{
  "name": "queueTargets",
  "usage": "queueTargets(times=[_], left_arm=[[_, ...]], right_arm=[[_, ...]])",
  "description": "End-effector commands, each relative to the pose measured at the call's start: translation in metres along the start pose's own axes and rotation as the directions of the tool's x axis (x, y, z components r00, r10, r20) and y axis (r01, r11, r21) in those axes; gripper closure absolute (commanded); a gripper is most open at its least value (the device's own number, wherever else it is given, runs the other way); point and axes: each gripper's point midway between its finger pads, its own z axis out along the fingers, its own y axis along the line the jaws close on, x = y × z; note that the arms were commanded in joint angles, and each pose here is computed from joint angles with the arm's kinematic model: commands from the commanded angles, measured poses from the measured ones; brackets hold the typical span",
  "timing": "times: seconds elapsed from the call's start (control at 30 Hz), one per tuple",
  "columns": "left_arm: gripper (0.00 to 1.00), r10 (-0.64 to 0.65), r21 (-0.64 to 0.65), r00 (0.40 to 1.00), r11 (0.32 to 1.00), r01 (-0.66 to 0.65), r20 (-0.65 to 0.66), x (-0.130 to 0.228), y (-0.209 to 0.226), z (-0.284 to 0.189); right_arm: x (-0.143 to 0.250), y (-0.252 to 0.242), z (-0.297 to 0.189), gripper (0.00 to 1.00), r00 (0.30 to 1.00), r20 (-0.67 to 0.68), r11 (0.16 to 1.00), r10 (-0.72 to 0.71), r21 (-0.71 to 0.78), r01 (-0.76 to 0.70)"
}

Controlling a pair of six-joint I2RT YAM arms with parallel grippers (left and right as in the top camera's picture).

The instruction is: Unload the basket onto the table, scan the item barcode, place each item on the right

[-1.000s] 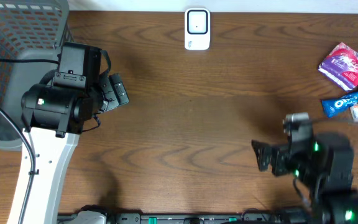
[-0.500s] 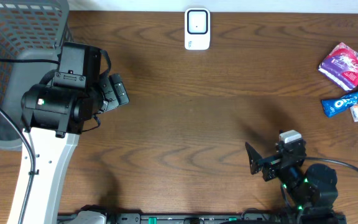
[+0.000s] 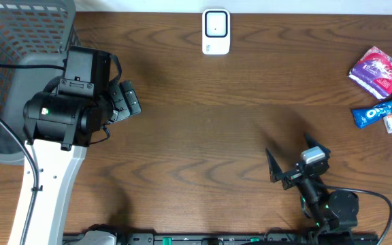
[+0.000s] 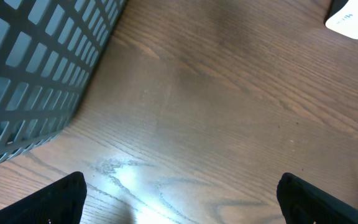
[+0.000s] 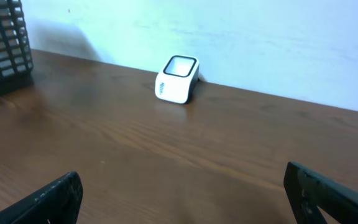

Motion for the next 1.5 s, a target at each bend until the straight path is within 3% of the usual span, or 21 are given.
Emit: queueTargets(times=[0.0, 0.37, 0.6, 1.07, 1.27, 1.47], left_arm=[[0.02, 0.002, -0.011, 1.000, 1.000, -0.002, 0.017, -0.003, 0.004, -0.004], [0.02, 0.002, -0.011, 1.000, 1.000, -0.002, 0.017, -0.003, 0.004, -0.004], [0.02, 0.002, -0.011, 1.000, 1.000, -0.002, 0.017, -0.003, 0.004, -0.004], [0.02, 0.002, -0.011, 1.000, 1.000, -0.002, 0.017, -0.003, 0.004, -0.004], [0.02, 0.002, -0.011, 1.000, 1.000, -0.002, 0.017, -0.003, 0.004, -0.004], [0.02, 0.002, -0.011, 1.000, 1.000, -0.002, 0.017, -0.003, 0.004, -0.004]], right_arm=[[0.005, -0.002, 0.000, 0.01, 0.999, 0.014, 0.999, -0.040, 0.010, 0.040], [0.003, -0.027, -0.006, 0.01, 0.999, 0.018, 0.992, -0.038, 0.121, 0.036], [0.009, -0.054, -0.011, 0.01, 0.999, 0.008, 0.963, 0.040, 0.266, -0.041], [0.010, -0.061, -0.014, 0.01, 1.000, 0.000, 0.954, 0.028, 0.300, -0.027], [0.013, -0.075, -0.019, 0.01, 0.986, 0.039, 0.911, 0.160, 0.379, -0.163], [0.014, -0.075, -0.019, 0.01, 0.985, 0.041, 0.908, 0.169, 0.382, -0.171]])
